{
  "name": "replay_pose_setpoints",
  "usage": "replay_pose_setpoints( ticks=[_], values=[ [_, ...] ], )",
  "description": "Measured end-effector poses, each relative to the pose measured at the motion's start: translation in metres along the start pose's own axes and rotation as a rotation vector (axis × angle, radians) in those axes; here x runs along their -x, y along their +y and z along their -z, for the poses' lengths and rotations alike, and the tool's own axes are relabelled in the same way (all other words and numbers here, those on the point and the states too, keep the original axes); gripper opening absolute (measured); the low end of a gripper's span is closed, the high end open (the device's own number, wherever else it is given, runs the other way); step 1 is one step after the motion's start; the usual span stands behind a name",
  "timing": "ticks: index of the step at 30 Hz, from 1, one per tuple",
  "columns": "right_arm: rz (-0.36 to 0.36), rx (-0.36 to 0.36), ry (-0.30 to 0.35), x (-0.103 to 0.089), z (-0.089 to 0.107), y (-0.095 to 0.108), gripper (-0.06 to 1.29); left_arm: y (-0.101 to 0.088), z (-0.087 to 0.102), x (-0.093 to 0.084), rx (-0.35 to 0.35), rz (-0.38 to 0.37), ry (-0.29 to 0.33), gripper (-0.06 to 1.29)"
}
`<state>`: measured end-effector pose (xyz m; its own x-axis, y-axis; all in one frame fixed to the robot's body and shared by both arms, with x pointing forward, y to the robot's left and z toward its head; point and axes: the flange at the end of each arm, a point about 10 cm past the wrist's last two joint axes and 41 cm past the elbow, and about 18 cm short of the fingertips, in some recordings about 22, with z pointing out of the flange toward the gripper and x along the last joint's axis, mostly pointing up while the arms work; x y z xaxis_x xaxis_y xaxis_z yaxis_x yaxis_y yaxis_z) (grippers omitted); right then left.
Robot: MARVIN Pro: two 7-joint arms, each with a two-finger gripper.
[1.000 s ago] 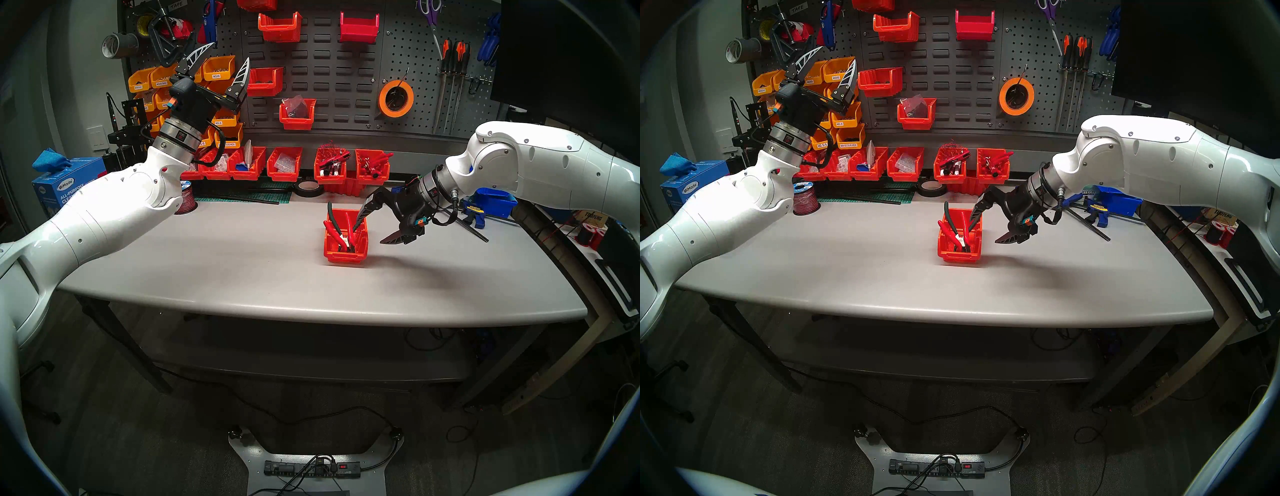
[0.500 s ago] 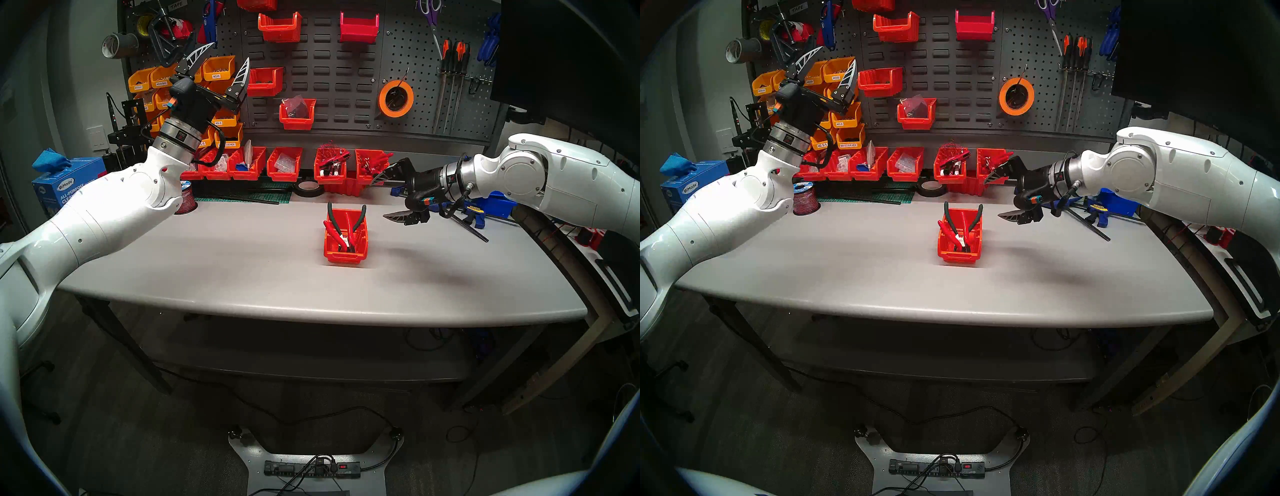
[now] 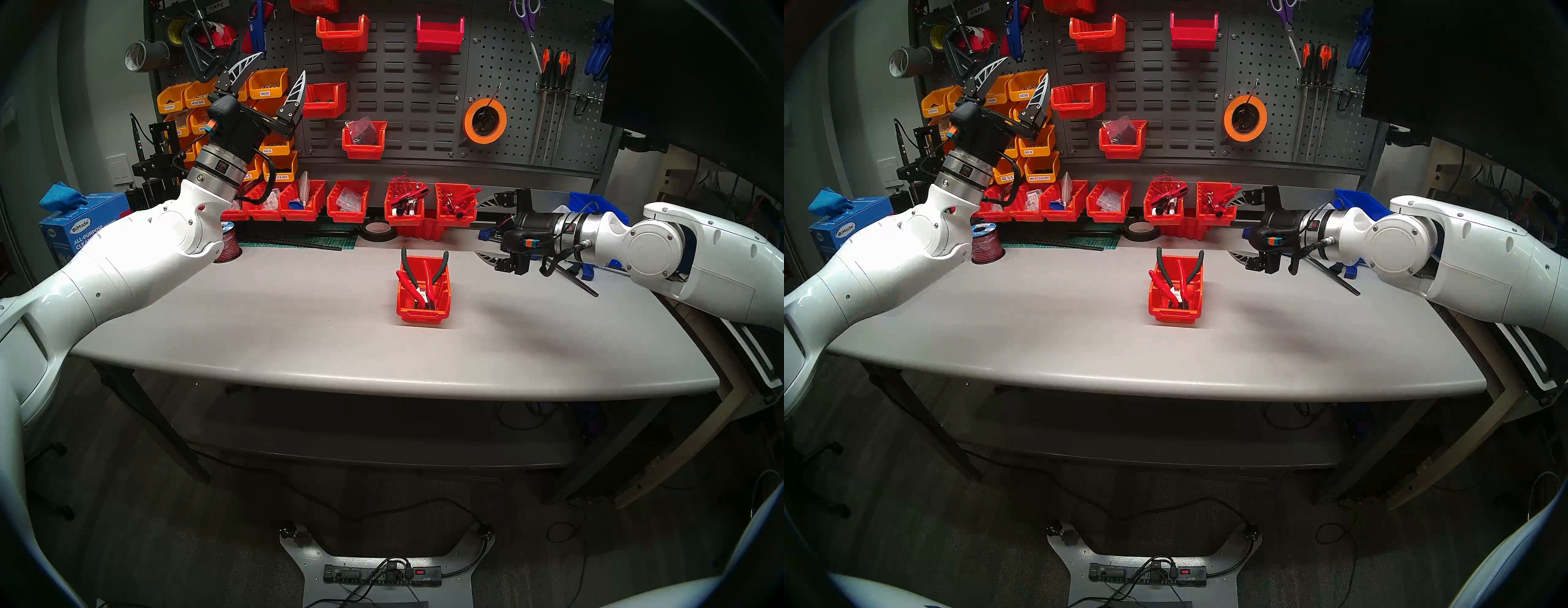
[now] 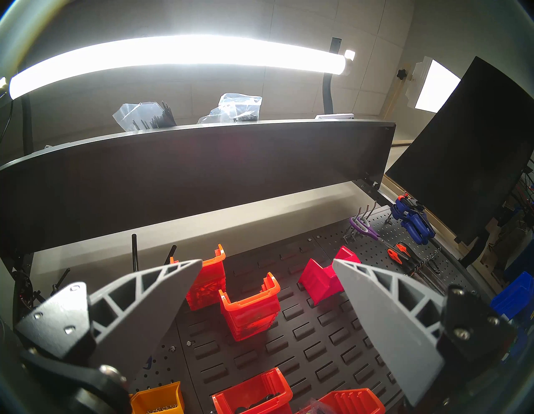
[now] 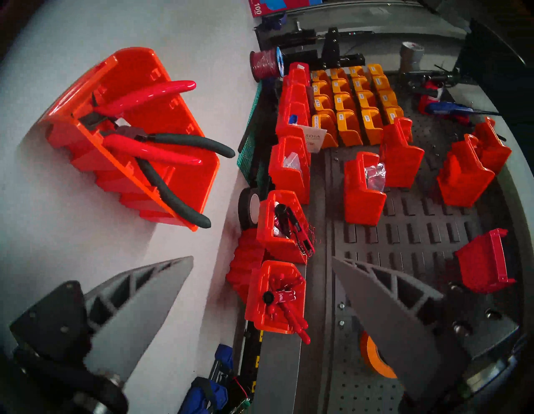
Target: Take out tools from the storage box
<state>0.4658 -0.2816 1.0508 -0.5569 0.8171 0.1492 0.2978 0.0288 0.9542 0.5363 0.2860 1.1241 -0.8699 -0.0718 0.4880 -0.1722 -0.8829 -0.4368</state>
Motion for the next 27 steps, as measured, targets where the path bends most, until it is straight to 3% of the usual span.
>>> replay_pose_setpoints(
  ticks=[6, 11, 18, 27],
  values=[
    [-0.162, 0.100, -0.101, 0.004, 0.011, -0.006, 1.23, 0.000, 0.000, 0.000, 0.000, 0.000, 0.000, 1.22],
    [-0.250, 0.161, -0.178, 0.002, 0.017, -0.011, 1.23, 0.000, 0.000, 0.000, 0.001, 0.000, 0.000, 1.22],
    [-0.302, 0.230, -0.260, -0.002, 0.020, -0.015, 1.23, 0.002, -0.002, -0.005, 0.035, 0.010, 0.010, 1.22],
    [-0.325, 0.307, -0.306, -0.004, 0.022, -0.019, 1.23, -0.003, -0.016, -0.018, 0.052, 0.062, 0.047, 1.22]
  ],
)
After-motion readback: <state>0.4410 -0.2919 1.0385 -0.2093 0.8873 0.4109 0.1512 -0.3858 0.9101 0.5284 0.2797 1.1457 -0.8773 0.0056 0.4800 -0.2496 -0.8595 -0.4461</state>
